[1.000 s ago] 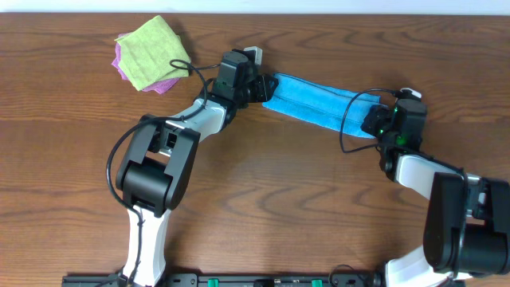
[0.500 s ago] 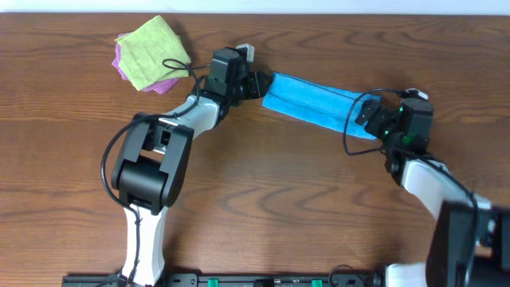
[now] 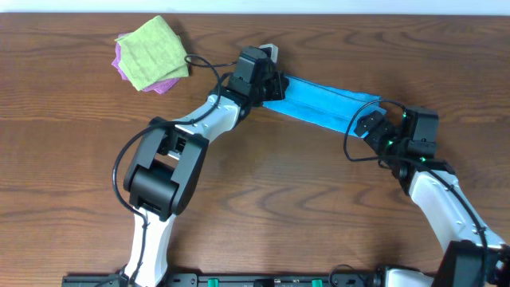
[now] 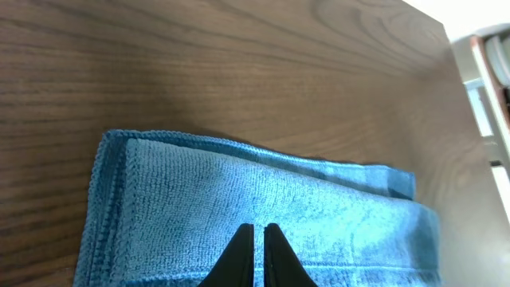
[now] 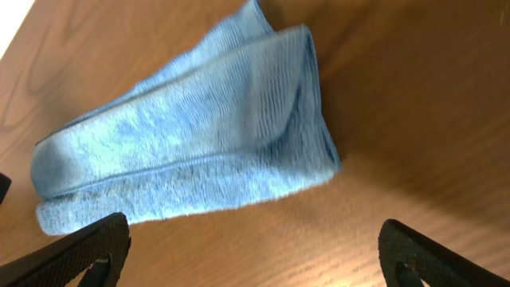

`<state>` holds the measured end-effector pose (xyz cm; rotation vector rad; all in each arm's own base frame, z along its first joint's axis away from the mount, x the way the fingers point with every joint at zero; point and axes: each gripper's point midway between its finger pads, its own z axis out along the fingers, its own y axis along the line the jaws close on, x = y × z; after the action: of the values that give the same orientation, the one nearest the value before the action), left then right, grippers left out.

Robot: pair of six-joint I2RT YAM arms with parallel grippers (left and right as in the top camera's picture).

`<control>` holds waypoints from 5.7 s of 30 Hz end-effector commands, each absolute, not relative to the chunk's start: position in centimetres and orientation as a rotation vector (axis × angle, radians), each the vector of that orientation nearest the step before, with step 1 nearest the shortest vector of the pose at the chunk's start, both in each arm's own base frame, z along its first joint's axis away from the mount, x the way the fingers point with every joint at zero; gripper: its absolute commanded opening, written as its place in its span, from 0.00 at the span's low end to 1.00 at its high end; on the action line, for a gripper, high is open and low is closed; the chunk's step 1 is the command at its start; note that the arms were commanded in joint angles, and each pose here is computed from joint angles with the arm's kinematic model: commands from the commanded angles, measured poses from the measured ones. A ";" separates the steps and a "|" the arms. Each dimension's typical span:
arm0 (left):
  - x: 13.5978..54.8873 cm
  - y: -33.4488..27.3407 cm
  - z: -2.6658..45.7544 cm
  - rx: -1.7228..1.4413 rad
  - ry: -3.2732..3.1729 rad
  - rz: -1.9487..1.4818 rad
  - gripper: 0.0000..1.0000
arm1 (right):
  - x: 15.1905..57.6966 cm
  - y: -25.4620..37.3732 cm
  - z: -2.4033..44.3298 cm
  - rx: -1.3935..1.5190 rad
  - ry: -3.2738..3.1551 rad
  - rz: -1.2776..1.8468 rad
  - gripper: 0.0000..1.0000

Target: Fold the cloth

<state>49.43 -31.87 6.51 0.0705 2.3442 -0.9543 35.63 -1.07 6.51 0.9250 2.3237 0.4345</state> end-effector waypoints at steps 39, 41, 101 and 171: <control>49.3 -29.8 -1.1 0.031 2.484 -0.729 0.06 | 42.4 0.2 -0.2 0.765 2.237 0.559 0.06; 49.2 -29.8 -1.2 0.030 2.493 -0.725 0.06 | 42.9 0.4 0.9 0.713 2.214 0.574 0.01; 52.5 -19.5 11.1 -0.004 2.345 -0.491 0.06 | 51.1 21.8 5.7 0.077 2.207 0.755 0.01; 43.8 -25.7 7.0 -0.451 2.570 -1.073 0.59 | 23.0 0.0 27.5 0.128 2.054 0.362 0.99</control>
<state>44.13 -25.20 6.27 -0.4061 2.5881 -1.0570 23.97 -0.68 28.50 0.1625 2.0619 0.3370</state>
